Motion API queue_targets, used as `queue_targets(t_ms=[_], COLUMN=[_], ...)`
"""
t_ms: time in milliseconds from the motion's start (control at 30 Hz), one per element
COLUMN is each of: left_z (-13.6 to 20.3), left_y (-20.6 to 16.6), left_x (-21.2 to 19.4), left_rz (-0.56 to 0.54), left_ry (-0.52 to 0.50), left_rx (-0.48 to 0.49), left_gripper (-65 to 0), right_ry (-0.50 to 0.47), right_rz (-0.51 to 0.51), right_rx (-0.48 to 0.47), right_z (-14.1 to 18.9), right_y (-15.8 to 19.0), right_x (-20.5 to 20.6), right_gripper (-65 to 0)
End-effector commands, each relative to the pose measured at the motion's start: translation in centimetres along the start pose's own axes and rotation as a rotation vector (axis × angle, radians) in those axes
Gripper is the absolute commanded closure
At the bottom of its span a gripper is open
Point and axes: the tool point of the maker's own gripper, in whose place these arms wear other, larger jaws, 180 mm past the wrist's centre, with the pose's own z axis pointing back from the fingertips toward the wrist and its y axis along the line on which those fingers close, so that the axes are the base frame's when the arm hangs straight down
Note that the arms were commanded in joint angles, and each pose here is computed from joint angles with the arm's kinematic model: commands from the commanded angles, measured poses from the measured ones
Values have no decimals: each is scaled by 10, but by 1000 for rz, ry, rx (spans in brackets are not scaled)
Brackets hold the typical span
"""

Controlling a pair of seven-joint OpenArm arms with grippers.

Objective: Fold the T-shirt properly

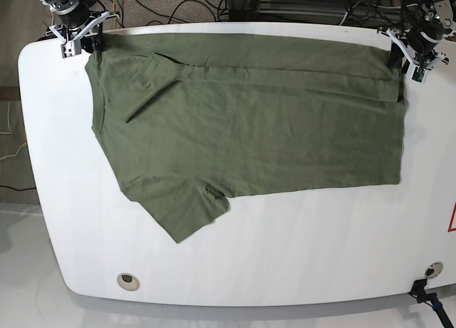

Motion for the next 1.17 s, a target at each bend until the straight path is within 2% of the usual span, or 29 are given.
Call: queue_targets(t_ms=[0,233,333,500,633,767,1033,1133], left_z=[5,18,25,24,20,15,-13,-17], left_y=[8,16,20,19,19,20,3,-5], left_x=[3,32,44,81,101,116,146,156], left_rz=[-46,-92,-107,-106,-89,-75,-73,-89], left_ry=[19,-50,-83,-183,-239,-281,-329,-345], left_rx=[17,61,85,110,119,125,46,25], left_gripper=[-213,-213,-213,-213,-212,-212,-212,-212], right_ry=[39,22,-17,-54,-114,-154,-246,-285], right_rz=[63,158,194,211,242,283,324,307], right_rx=[-32,-46,-49,-51,-26,39,139,156], right_z=[8,18,21,13,4,-9,-26,-29], right_y=[-5,1,6,7,14,37,79,90], right_x=[3,37,56,81,107,127,165,178], right_gripper=[-145,-162,-162,-162,-162,-160,-158,-158])
